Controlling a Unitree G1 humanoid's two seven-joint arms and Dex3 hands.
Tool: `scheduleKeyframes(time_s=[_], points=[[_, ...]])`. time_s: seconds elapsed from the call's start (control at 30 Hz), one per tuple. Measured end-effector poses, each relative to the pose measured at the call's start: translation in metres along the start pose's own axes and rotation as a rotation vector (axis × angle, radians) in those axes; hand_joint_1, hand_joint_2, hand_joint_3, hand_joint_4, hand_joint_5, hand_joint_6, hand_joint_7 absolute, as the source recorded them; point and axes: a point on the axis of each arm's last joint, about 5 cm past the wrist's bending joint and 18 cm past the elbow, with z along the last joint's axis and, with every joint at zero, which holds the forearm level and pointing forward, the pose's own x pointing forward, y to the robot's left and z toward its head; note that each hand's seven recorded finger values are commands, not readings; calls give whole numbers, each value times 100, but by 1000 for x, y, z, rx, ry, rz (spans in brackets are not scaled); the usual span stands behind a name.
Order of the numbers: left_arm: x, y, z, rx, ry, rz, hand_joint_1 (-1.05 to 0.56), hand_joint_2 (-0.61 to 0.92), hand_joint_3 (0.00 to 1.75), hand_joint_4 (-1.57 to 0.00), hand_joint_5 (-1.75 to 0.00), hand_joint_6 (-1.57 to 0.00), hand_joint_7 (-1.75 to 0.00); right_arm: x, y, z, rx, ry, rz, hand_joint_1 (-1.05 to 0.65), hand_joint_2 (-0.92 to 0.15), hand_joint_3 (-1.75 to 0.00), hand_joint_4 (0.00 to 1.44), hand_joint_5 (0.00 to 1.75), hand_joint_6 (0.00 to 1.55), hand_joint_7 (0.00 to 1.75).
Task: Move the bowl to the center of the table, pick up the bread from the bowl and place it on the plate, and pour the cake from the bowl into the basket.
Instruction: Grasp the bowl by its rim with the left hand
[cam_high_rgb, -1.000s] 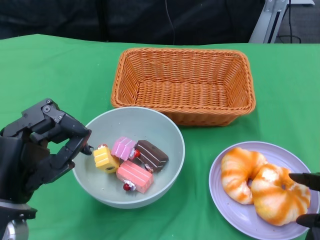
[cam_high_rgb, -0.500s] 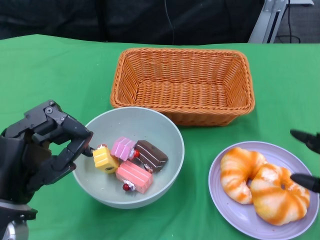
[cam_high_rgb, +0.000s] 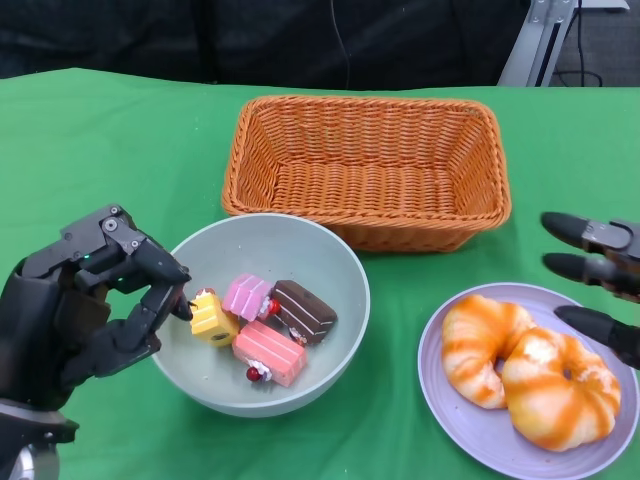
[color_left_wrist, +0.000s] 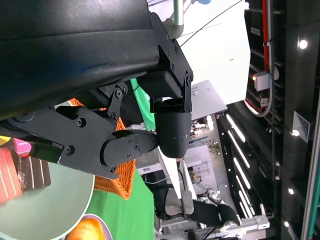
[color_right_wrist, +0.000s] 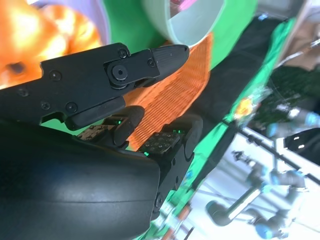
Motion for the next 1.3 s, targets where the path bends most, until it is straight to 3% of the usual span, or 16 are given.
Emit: scheduleKeyframes(time_s=[0.37, 0.43, 0.47, 0.5, 0.6, 0.67, 0.77, 0.8, 0.87, 0.9, 0.93, 0.97, 1.03, 1.17, 1.3], points=[[-5, -4, -2, -4, 27, -18, -10, 66, 91, -73, -162, -72, -135, 21, 24, 11, 137, -89, 115, -44, -92, -7, 93, 23, 80, 9], [-6, -4, -2, 1, 31, -21, -9, 66, 91, -73, -162, -73, -134, 23, 26, 11, 162, -100, 123, -41, -92, -6, 77, 64, 82, 17], [-6, -4, -2, 4, 33, -22, -9, 66, 91, -73, -162, -73, -134, 24, 28, 11, 188, -107, 122, -38, -92, -4, 70, 85, 81, 29], [-6, -4, -2, 5, 35, -23, -9, 65, 93, -73, -162, -73, -134, 24, 31, 11, 212, -114, 122, -35, -92, -3, 64, 105, 73, 55], [-7, -4, -2, 12, 38, -28, -10, 65, 93, -72, -161, -71, -134, 26, 37, 13, 271, -133, 128, -27, -92, -2, 64, 128, 66, 94], [-7, -3, -1, 23, 37, -34, -10, 67, 88, -71, -161, -70, -134, 26, 41, 15, 293, -149, 131, -24, -91, -2, 65, 134, 65, 103], [-6, 6, 4, 98, 11, -109, -18, 74, 58, -67, -142, -71, -108, 25, 45, 16, 312, -158, 124, -18, -91, -10, 67, 141, 66, 114], [-5, 9, 6, 128, 0, -133, -23, 74, 51, -65, -131, -73, -91, 24, 46, 16, 316, -157, 123, -19, -88, -17, 66, 143, 65, 118], [-1, 19, 13, 189, -26, -191, -30, 79, 37, -60, -114, -79, -59, 24, 47, 16, 323, -156, 121, -20, -63, -65, 66, 145, 63, 125], [1, 23, 17, 220, -31, -224, -32, 83, 29, -59, -107, -80, -48, 24, 48, 16, 326, -156, 121, -20, -57, -77, 67, 146, 63, 126], [2, 29, 21, 254, -33, -259, -35, 87, 18, -59, -92, -82, -32, 24, 48, 16, 329, -155, 121, -22, -53, -84, 67, 146, 63, 127], [2, 34, 25, 290, -29, -293, -35, 90, 12, -60, -85, -83, -24, 24, 48, 16, 331, -153, 121, -23, -52, -86, 67, 147, 63, 127], [4, 43, 34, 382, -12, -367, -40, 92, 7, -62, -56, -81, -8, 24, 49, 16, 337, -149, 121, -26, -51, -87, 67, 149, 63, 128], [8, 57, 54, 561, -2, -509, -47, 92, 4, -68, -20, -75, -1, 25, 50, 16, 352, -146, 119, -27, -52, -87, 67, 151, 62, 131], [6, 59, 61, 650, -34, -586, -50, 91, 1, -73, -10, -75, 0, 25, 52, 15, 375, -132, 117, -26, -53, -84, 66, 153, 61, 131]])
